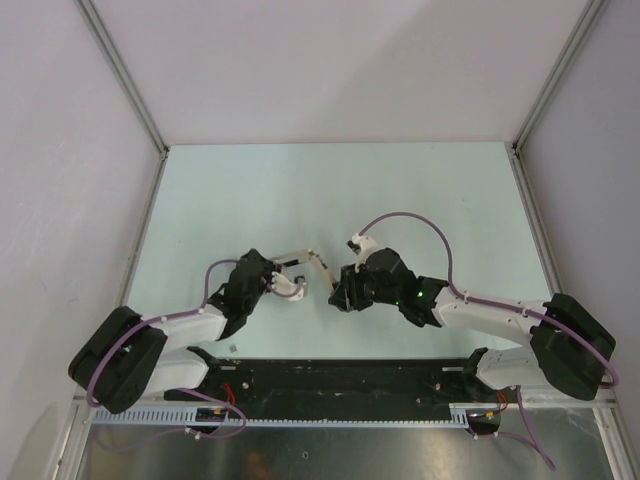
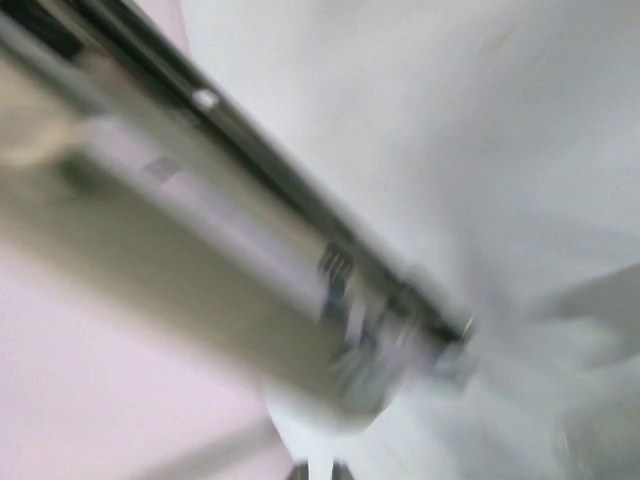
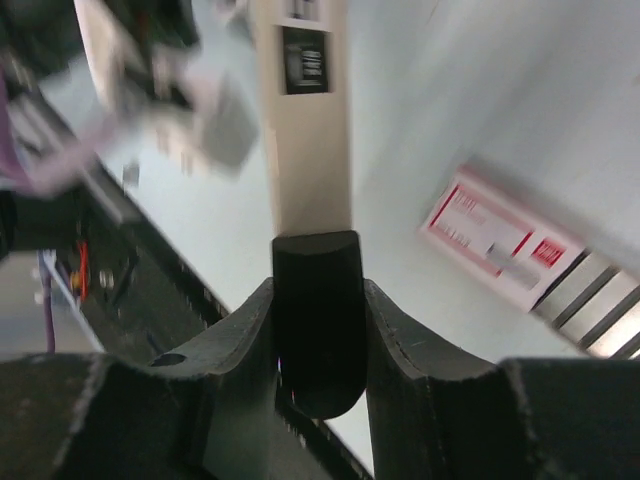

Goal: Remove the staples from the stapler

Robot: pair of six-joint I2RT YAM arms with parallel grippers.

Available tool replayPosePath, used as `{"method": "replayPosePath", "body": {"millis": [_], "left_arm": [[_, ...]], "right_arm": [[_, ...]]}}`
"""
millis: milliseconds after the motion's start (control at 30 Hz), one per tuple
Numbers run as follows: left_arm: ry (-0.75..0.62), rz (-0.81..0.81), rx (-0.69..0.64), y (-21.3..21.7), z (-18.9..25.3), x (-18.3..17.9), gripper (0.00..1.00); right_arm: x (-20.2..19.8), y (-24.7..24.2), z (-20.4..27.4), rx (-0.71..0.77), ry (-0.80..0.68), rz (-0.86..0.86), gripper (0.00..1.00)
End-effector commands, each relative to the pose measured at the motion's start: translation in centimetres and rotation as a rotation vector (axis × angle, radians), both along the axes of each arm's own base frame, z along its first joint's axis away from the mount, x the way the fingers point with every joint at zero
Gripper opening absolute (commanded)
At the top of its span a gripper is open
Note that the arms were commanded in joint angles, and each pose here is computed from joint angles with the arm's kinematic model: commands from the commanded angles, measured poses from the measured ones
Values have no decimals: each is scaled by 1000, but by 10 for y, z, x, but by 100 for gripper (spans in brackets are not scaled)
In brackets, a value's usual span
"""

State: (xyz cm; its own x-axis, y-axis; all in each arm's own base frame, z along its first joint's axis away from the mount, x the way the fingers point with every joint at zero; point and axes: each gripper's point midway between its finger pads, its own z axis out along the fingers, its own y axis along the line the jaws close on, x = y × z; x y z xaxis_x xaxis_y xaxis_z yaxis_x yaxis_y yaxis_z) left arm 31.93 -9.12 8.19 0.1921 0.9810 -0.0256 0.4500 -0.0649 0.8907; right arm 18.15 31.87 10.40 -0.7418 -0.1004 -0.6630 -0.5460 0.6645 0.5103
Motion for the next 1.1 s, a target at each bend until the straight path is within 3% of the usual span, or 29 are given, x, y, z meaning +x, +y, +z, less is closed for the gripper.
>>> {"method": "replayPosePath", "body": {"millis": [0,167,300,433,667,800,933,1067], "left_arm": [[-166,-192,116,-31,25,-3,0],[-245,-243,128,-42,38,-5,0],[-264,-198,37,-48,54,3,0],[-227,-103,-103,-51,69,15,0],[-13,123,-472,-52,105,31,0],[96,246,-690,-43,135,36,10],[209,348,-867,-24,150,34,33],[258,409,-963,-3,153,25,37]], "right_arm": [[57,4,61,182,-141,-213,0],[57,4,62,184,-142,-213,0],[55,5,63,185,-140,-209,0],[57,7,66,197,-150,-217,0],[87,18,73,202,-215,-291,0],[115,32,80,187,-260,-341,0],[140,52,75,135,-284,-358,0],[156,67,59,58,-287,-356,0]]}}
